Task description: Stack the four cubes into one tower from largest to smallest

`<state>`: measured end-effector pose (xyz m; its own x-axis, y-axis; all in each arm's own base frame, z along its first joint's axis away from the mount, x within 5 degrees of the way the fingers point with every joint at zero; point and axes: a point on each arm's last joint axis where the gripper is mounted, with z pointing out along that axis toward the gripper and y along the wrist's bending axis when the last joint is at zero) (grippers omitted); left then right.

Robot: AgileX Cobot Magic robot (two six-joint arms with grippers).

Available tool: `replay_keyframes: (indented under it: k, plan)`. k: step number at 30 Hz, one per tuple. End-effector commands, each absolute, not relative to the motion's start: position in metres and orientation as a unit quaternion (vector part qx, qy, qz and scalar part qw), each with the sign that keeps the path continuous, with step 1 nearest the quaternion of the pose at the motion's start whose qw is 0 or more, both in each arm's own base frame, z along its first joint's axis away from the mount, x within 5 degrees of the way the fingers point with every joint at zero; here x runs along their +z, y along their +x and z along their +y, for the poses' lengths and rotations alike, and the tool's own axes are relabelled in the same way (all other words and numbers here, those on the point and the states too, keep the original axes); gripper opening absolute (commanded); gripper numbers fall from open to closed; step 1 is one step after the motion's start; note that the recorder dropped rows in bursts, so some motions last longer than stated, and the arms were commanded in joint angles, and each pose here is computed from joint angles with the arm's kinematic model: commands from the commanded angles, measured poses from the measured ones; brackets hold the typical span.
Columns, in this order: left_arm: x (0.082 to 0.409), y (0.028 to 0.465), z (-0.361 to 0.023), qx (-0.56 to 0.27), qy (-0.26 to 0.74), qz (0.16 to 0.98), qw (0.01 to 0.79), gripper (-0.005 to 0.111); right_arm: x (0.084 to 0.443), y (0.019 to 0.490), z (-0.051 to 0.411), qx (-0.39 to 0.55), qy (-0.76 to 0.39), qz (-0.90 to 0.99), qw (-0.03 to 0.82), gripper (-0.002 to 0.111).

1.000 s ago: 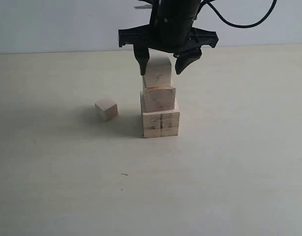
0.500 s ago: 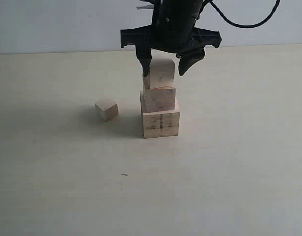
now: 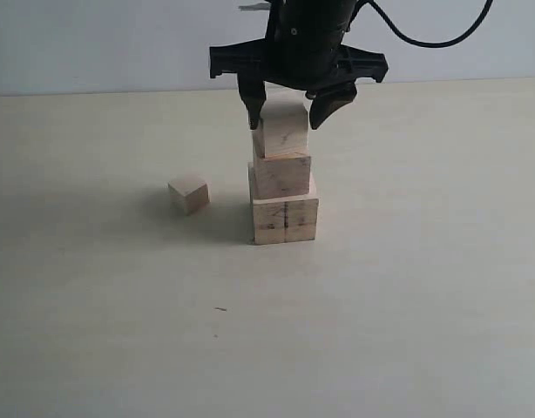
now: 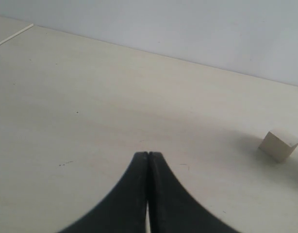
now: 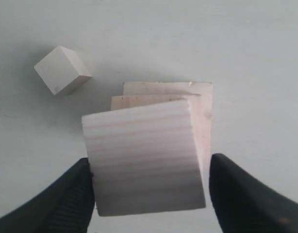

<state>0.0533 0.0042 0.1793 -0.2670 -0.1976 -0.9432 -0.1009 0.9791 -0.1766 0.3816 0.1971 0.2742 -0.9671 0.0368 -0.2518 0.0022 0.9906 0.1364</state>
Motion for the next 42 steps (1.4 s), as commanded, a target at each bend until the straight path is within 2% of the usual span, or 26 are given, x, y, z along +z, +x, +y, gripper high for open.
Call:
replay_keyframes:
  k: [1, 4, 21, 29, 42]
  plan:
    - [0.1811, 0.0531, 0.0038, -0.042, -0.088, 0.791, 0.605, 0.0, 0.2772, 0.3808, 0.1967, 0.07, 0.013, 0.989, 0.132, 0.055]
    - [0.1811, 0.0531, 0.0038, -0.042, -0.088, 0.791, 0.605, 0.0, 0.2771, 0.3805, 0.1965, 0.071, 0.026, 0.989, 0.129, 0.051]
    - [0.1811, 0.0531, 0.0039, -0.041, -0.089, 0.79, 0.605, 0.0, 0.2762, 0.3773, 0.1954, 0.066, 0.041, 0.991, 0.11, 0.051]
    - [0.1811, 0.0531, 0.0039, -0.041, -0.089, 0.79, 0.605, 0.0, 0.2782, 0.3824, 0.2001, 0.098, 0.071, 0.983, 0.135, 0.051]
    - [0.1811, 0.0531, 0.0039, -0.041, -0.089, 0.79, 0.605, 0.0, 0.2778, 0.3814, 0.1996, 0.094, 0.072, 0.984, 0.13, 0.051]
